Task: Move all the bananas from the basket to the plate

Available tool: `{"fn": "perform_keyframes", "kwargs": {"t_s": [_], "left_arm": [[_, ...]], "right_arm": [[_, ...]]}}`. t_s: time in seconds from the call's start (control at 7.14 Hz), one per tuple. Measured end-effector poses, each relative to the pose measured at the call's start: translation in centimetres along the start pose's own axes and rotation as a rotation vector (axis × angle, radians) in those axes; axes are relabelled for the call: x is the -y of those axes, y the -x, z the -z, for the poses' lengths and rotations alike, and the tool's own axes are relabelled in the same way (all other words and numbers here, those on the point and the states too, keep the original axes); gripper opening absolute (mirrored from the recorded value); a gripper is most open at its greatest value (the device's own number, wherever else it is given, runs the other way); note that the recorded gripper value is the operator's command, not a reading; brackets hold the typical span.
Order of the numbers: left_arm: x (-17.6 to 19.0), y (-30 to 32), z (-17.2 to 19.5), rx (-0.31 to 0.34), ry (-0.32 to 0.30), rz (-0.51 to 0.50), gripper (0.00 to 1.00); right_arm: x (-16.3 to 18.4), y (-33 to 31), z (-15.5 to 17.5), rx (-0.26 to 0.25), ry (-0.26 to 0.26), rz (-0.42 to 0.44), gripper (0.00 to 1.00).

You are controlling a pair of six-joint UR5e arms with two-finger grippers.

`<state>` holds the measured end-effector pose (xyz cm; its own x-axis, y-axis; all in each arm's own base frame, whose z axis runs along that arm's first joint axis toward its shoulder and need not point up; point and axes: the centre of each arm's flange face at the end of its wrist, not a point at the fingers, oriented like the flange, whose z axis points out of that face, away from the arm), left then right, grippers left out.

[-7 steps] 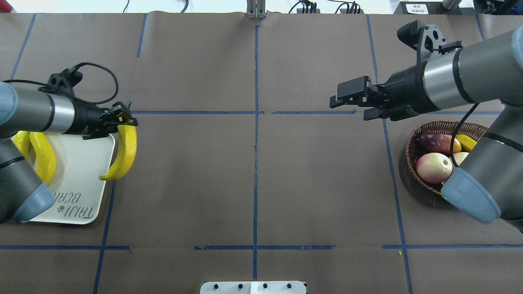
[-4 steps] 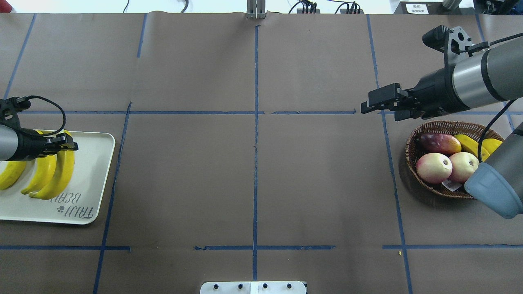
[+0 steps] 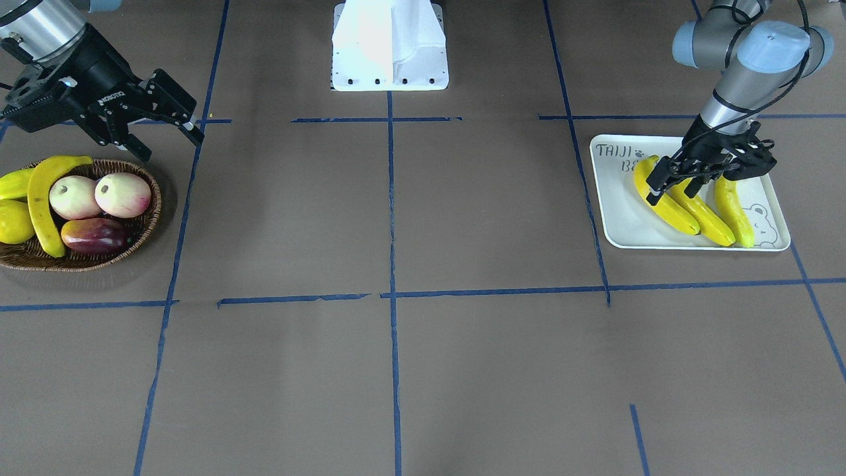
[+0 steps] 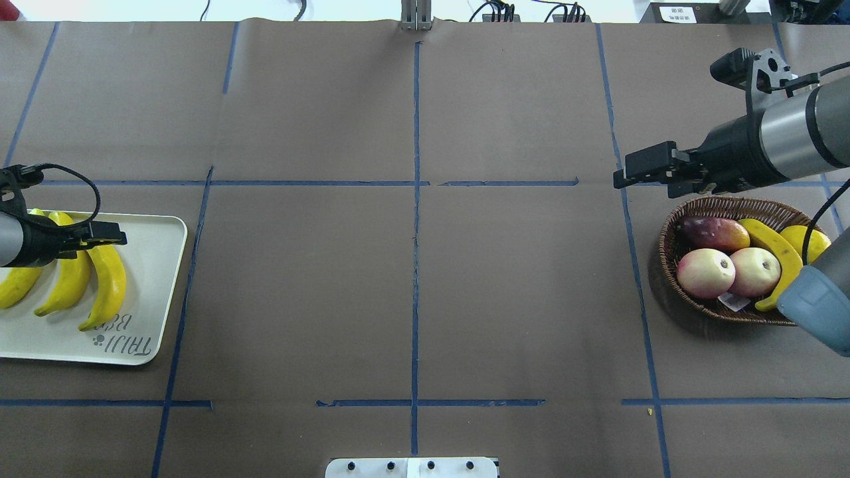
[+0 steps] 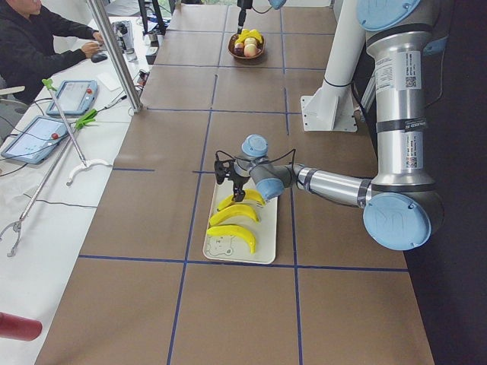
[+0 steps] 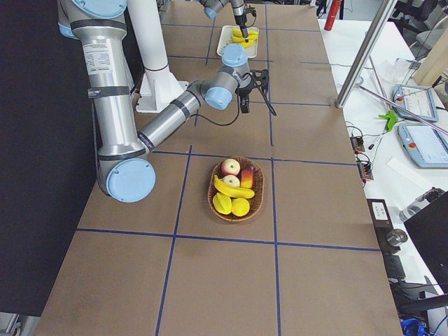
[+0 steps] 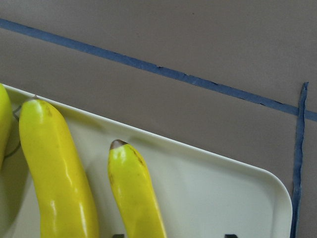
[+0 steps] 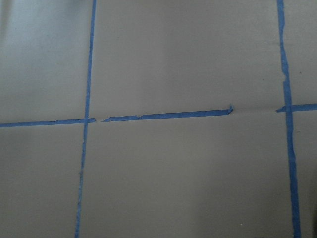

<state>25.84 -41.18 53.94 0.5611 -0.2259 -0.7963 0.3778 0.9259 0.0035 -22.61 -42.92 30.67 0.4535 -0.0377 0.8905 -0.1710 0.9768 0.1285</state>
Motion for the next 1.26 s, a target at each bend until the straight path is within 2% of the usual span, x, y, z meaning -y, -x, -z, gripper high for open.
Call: {"fn": "perform_keyframes", "kwargs": {"t_s": [0.28,0.42,0.7,0.84,0.98,1.12,1.26], "left_arm": [[0.3,-1.3,-0.1,-0.018,-0.001,-0.002,1.00],[0.5,-1.9,-0.2,-0.025,-0.004,-0.001,1.00],[0.7,-3.0,-0.4,-0.039,-0.006,0.027,1.00],[1.0,-3.8,-0.5,-0.050,-0.008,0.045,1.00],[1.1,-4.4,-0.6,-0.058,-0.008,0.059,1.00],[1.2,-4.8,-0.8,-0.061,-0.008,0.069,1.00],[1.4,-5.0,-1.2,-0.061,-0.007,0.075,1.00]], "right_arm": [[-1.0,-7.2,1.2,-0.086,0.017,0.087,1.00],[-2.0,-11.4,2.6,-0.122,0.037,0.085,1.00],[-6.5,-20.5,3.2,-0.180,0.079,-0.025,1.00],[-8.0,-23.9,2.6,-0.161,0.053,-0.114,1.00],[-9.0,-26.4,1.9,-0.102,0.006,-0.226,1.00],[-9.7,-28.2,1.4,-0.066,-0.014,-0.306,1.00],[-10.2,-29.5,0.9,-0.064,-0.017,-0.352,1.00]]}}
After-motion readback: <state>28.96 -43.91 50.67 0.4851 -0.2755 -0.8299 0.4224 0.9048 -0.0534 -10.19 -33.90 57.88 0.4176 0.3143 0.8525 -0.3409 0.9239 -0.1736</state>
